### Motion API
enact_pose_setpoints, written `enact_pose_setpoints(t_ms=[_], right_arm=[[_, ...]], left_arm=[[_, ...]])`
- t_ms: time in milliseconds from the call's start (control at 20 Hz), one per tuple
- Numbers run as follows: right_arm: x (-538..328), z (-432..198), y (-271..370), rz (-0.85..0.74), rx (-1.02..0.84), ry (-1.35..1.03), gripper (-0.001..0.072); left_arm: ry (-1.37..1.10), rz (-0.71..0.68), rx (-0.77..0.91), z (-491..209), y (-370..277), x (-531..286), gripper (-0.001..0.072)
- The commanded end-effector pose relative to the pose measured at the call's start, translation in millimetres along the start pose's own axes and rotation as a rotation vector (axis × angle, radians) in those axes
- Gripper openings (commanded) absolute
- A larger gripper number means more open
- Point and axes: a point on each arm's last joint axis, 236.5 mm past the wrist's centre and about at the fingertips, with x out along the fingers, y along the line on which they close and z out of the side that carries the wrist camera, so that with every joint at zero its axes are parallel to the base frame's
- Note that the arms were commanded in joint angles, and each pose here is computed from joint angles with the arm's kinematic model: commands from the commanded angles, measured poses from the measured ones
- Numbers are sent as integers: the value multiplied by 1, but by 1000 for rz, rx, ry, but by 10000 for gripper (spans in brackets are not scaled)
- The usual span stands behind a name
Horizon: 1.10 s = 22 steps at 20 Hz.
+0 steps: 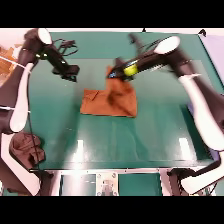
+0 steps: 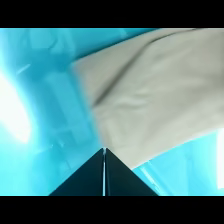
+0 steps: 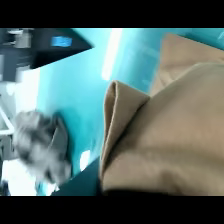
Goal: Fold the shirts.
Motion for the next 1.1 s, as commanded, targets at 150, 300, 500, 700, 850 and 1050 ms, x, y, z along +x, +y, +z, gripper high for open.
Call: enact_pose_setpoints(t_ms=[150, 300, 500, 700, 850, 1050], right_arm=[[135, -19, 2, -31, -106, -56, 505], [33, 7, -44, -146, -68, 16, 487], [-102, 2, -148, -402, 132, 51, 435], [-141, -49, -228, -477, 357, 71, 455], [-114, -71, -250, -391, 450, 59, 473], [-49, -69, -237, -180, 454, 29, 512]], left_arm=[[16, 42, -82, -15, 53, -20, 22], [17, 54, -75, -16, 58, -21, 22], [-6, 61, -75, -11, 60, -21, 22], [-5, 62, -75, -11, 60, -21, 22], [-5, 62, -76, -11, 60, -21, 22], [-9, 62, -76, -10, 60, -21, 22]])
